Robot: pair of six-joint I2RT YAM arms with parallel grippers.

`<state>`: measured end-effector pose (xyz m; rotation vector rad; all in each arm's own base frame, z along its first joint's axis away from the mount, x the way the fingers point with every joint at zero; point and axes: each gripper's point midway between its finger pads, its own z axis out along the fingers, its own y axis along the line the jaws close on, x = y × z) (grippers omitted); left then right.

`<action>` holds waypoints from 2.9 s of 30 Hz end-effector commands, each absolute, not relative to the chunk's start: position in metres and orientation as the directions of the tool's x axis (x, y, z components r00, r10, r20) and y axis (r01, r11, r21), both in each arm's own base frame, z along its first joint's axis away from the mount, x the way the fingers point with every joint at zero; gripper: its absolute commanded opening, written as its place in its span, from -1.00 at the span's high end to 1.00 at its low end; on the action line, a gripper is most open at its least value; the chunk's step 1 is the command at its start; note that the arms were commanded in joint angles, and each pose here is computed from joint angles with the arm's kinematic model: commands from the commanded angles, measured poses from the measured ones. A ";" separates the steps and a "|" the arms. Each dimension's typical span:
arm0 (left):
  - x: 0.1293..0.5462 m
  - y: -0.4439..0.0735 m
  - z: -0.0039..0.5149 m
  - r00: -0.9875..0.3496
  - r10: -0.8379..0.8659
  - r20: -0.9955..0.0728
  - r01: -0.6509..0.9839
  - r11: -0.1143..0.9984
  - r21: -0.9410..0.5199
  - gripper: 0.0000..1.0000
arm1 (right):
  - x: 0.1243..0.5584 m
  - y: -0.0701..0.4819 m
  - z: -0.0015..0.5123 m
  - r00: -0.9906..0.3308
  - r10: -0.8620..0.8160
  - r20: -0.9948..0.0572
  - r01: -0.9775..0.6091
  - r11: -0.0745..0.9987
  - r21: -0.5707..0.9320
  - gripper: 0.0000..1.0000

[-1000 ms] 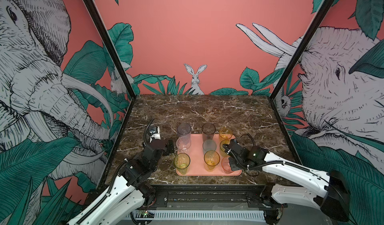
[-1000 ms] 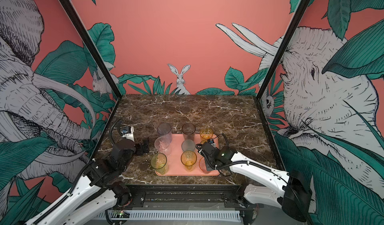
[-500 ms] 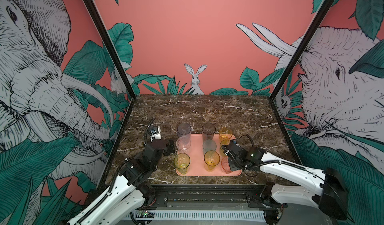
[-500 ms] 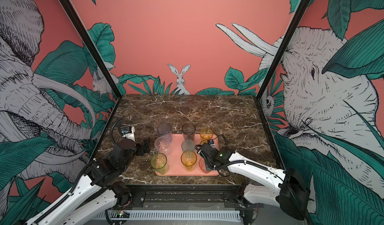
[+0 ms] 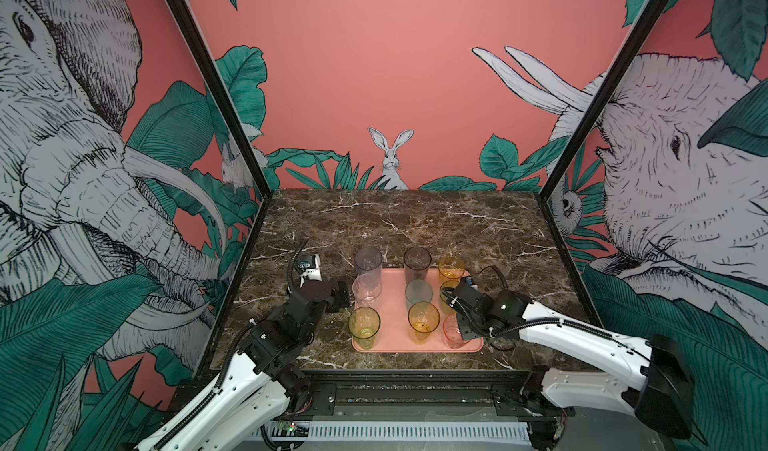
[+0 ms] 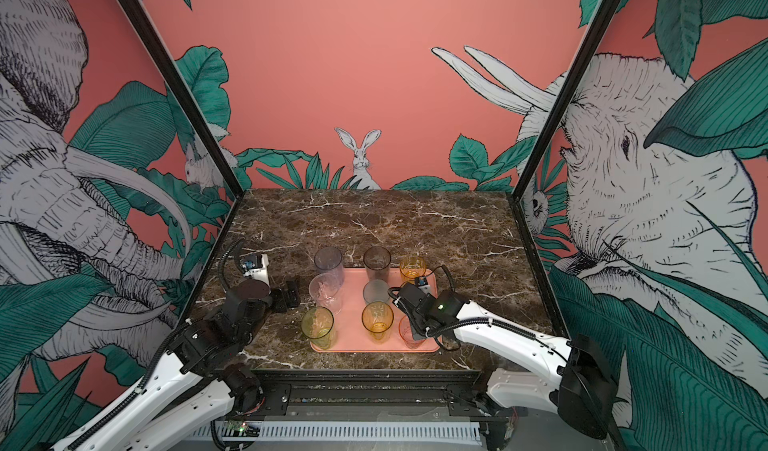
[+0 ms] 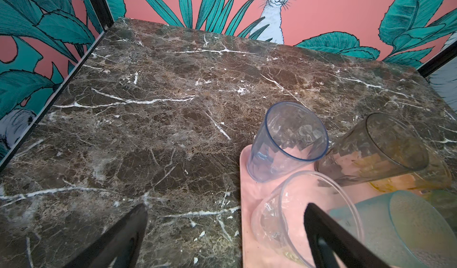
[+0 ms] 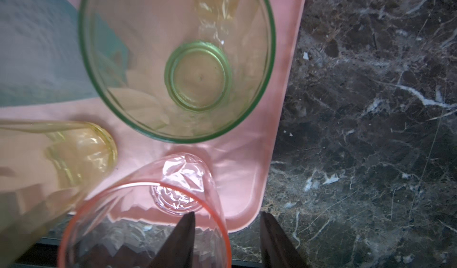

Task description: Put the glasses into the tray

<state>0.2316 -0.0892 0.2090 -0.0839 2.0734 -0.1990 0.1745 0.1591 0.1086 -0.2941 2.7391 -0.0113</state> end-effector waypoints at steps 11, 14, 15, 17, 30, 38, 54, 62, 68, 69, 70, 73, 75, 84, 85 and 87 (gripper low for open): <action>0.251 -0.075 0.241 -0.400 -0.030 -0.916 -0.039 0.999 -0.016 -0.99 | 0.227 0.147 0.199 -0.758 -0.244 -0.605 -0.224 0.968 -0.110 -0.38; 0.262 -0.079 0.256 -0.362 0.029 -0.932 -0.034 0.998 0.045 -0.99 | 0.244 0.142 0.213 -0.725 -0.244 -0.644 -0.207 0.969 -0.134 -0.44; 0.266 -0.081 0.260 -0.350 0.053 -0.935 -0.028 0.997 0.067 -0.99 | 0.251 0.139 0.219 -0.708 -0.247 -0.662 -0.200 0.969 -0.147 -0.46; 0.276 -0.077 0.270 -0.328 0.068 -0.942 -0.055 0.994 0.091 -0.99 | 0.264 0.134 0.230 -0.677 -0.246 -0.693 -0.184 0.969 -0.164 -0.51; 0.343 -0.019 0.266 -0.343 0.085 -0.935 -0.230 0.958 0.171 -0.99 | 0.343 0.077 0.268 -0.470 -0.255 -0.845 0.047 0.949 -0.312 -0.99; 0.354 0.017 0.204 -0.361 0.167 -0.917 -0.322 0.901 0.291 -0.99 | 0.365 0.022 0.206 -0.495 -0.145 -0.857 0.249 0.921 -0.300 -0.99; 0.365 0.037 0.120 -0.398 0.065 -0.915 -0.276 0.943 0.187 -0.99 | 0.377 0.000 0.135 -0.373 -0.265 -0.889 0.294 0.875 -0.385 -0.99; 0.380 0.019 0.114 -0.278 0.115 -0.954 -0.189 0.967 0.172 -0.99 | 0.378 -0.001 0.128 -0.283 -0.304 -0.910 0.308 0.870 -0.386 -1.00; 0.388 0.006 0.103 -0.293 0.148 -0.945 -0.107 0.977 0.186 -0.99 | 0.376 0.003 0.122 -0.271 -0.279 -0.921 0.237 0.908 -0.345 -0.99; 0.388 0.005 0.102 -0.284 0.153 -0.947 -0.099 0.977 0.187 -0.99 | 0.378 0.002 0.122 -0.275 -0.274 -0.922 0.232 0.911 -0.340 -1.00; 0.387 0.005 0.103 -0.269 0.152 -0.951 -0.103 0.977 0.185 -0.99 | 0.378 0.001 0.122 -0.276 -0.267 -0.924 0.227 0.916 -0.332 -1.00; 0.385 0.008 0.103 -0.279 0.143 -0.950 -0.116 0.977 0.181 -0.99 | 0.381 0.000 0.119 -0.283 -0.247 -0.927 0.203 0.929 -0.310 -1.00; 0.389 0.013 0.102 -0.291 0.133 -0.947 -0.149 0.972 0.182 -0.99 | 0.383 0.000 0.118 -0.291 -0.235 -0.927 0.189 0.936 -0.297 -0.99; 0.395 0.014 0.099 -0.339 0.133 -0.931 -0.151 0.969 0.194 -0.99 | 0.391 -0.020 0.094 -0.349 -0.103 -0.931 0.174 0.970 -0.172 -0.98; 0.396 0.014 0.099 -0.337 0.134 -0.932 -0.151 0.969 0.194 -0.99 | 0.392 -0.024 0.101 -0.307 -0.104 -0.946 0.206 0.963 -0.172 -0.98; 0.395 0.014 0.099 -0.340 0.134 -0.931 -0.149 0.970 0.194 -0.99 | 0.390 -0.022 0.096 -0.353 -0.099 -0.930 0.187 0.967 -0.174 -0.98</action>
